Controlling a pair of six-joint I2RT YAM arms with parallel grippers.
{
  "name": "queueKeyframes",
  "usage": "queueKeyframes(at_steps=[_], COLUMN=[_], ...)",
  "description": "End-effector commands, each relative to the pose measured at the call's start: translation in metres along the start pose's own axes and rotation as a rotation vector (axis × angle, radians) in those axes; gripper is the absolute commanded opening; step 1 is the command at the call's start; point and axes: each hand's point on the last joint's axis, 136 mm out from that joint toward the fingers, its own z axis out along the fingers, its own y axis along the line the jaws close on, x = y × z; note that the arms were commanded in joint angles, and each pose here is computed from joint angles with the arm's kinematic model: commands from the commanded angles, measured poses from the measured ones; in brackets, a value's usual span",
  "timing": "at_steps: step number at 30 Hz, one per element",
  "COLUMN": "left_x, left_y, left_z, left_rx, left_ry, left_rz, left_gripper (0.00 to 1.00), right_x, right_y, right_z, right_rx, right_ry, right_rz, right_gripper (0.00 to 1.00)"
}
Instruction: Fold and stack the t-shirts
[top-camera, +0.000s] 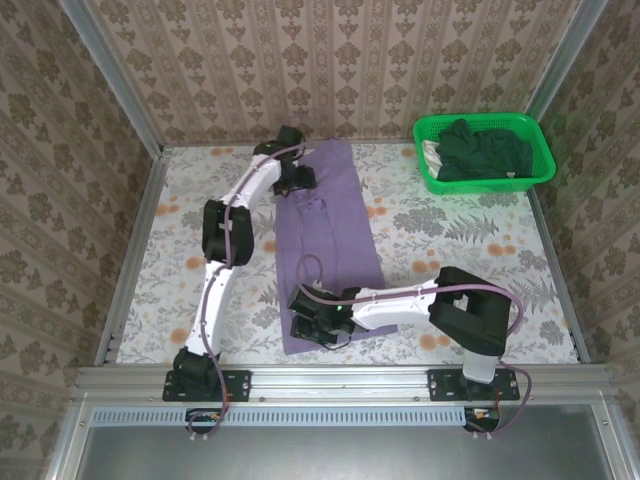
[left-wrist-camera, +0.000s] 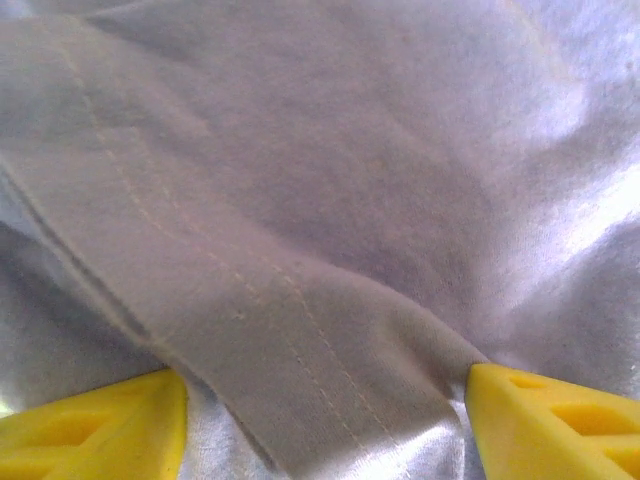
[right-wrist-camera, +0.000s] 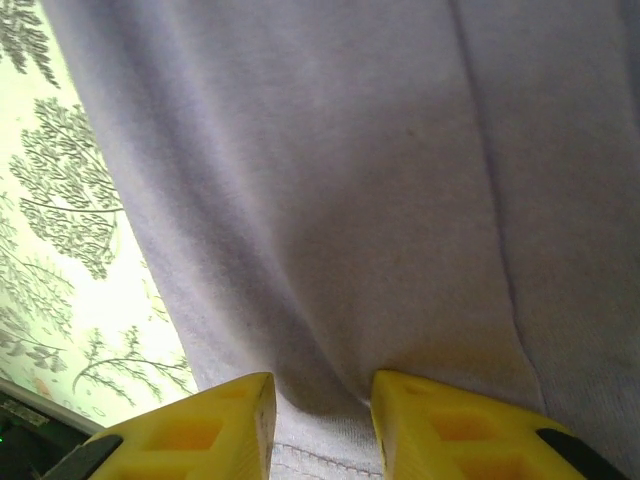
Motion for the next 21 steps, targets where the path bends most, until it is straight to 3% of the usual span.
queueKeyframes(at_steps=[1, 6, 12, 17, 21], left_x=[0.012, -0.006, -0.031, -0.063, -0.063], left_y=[0.007, 0.014, 0.016, -0.006, -0.016], left_z=[0.027, 0.022, -0.004, -0.074, -0.135], left_rx=[0.023, 0.03, 0.053, 0.127, 0.138], left_ry=[0.063, 0.011, -0.054, -0.168, -0.203], left_rz=[-0.022, -0.04, -0.038, -0.028, -0.07], left_gripper=[0.74, 0.74, 0.78, 0.95, 1.0], right_x=[-0.002, -0.004, -0.023, -0.066, -0.111], right_y=[-0.027, -0.029, -0.019, -0.029, -0.084], right_z=[0.009, -0.006, -0.064, -0.128, -0.171], right_rx=[0.127, 0.128, 0.044, -0.046, -0.047], right_ry=[-0.03, -0.049, -0.139, -0.246, -0.31], right_rz=[0.032, 0.0, -0.109, -0.188, -0.075], right_gripper=[0.37, 0.46, 0.56, 0.6, 0.6])
